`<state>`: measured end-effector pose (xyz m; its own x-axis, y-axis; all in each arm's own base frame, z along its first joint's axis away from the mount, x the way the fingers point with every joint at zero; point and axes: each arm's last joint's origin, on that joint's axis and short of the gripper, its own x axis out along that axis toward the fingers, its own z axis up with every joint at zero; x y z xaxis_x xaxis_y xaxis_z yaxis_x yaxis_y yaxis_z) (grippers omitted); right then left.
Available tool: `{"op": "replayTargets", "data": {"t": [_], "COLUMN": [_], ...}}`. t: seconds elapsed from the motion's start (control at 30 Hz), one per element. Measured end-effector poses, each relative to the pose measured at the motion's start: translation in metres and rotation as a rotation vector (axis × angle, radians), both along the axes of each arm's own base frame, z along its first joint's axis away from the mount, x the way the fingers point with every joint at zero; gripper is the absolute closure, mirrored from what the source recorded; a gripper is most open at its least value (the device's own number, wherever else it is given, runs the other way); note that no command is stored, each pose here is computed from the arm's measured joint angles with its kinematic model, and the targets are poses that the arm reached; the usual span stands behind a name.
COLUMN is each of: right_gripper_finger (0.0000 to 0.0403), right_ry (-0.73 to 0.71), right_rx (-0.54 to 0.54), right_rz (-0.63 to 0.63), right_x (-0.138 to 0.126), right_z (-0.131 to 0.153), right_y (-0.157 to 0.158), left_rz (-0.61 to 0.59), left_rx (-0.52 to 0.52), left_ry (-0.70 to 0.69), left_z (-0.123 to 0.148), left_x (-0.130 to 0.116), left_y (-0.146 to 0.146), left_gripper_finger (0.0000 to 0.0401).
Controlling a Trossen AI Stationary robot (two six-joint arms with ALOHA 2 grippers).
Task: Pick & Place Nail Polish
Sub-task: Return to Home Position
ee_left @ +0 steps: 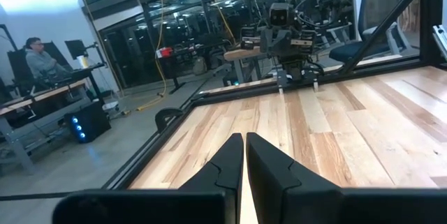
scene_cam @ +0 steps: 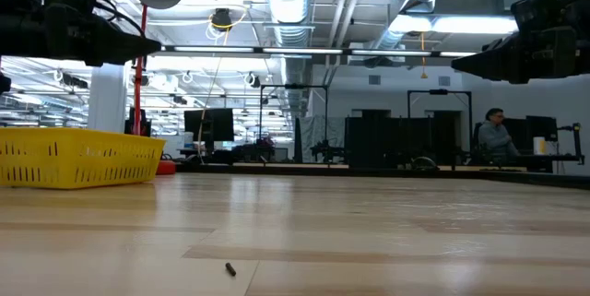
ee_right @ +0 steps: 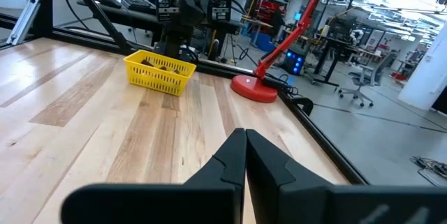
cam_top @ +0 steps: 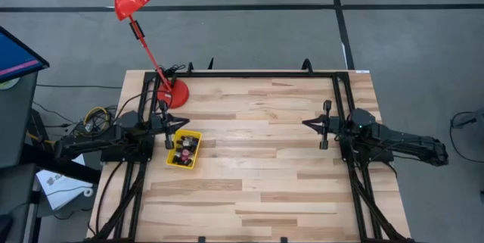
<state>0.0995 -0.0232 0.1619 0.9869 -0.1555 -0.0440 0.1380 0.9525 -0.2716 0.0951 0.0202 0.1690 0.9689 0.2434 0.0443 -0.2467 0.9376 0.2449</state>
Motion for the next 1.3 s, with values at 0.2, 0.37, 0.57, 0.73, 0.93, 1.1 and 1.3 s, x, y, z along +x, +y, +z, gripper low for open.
{"op": "replayTargets", "data": {"t": [0.2,0.37,0.57,0.73,0.93,1.1,1.3], "right_gripper_finger": [0.0401,0.0401,0.0401,0.0401,0.0401,0.0401,0.0401], "right_ry": [0.0,0.0,0.0,0.0,0.0,0.001,0.0], "right_rx": [0.0,0.0,0.0,0.0,0.0,0.0,0.0], "right_rz": [-0.002,-0.002,-0.002,-0.001,-0.001,-0.001,-0.001], "right_x": [0.0,0.0,0.0,0.0,0.0,0.0,0.0], "right_z": [0.0,0.0,-0.0001,-0.0001,-0.0001,-0.0001,-0.0001], "right_y": [0.0,0.0,0.0,0.0,0.0,0.0,0.0], "left_rz": [-0.002,-0.004,-0.004,-0.004,-0.004,-0.004,-0.004], "left_rx": [0.002,0.003,0.003,0.003,0.003,0.003,0.003], "left_ry": [-0.008,-0.012,-0.013,-0.014,-0.014,-0.014,-0.014], "left_z": [0.0008,0.0012,0.0013,0.0013,0.0014,0.0014,0.0014], "left_x": [0.0,0.0,0.0,0.0,0.0,0.0,0.0], "left_y": [-0.0001,-0.0001,-0.0001,-0.0001,-0.0001,-0.0001,-0.0001], "left_gripper_finger": [0.0387,0.0387,0.0387,0.0387,0.0387,0.0387,0.0387]}}
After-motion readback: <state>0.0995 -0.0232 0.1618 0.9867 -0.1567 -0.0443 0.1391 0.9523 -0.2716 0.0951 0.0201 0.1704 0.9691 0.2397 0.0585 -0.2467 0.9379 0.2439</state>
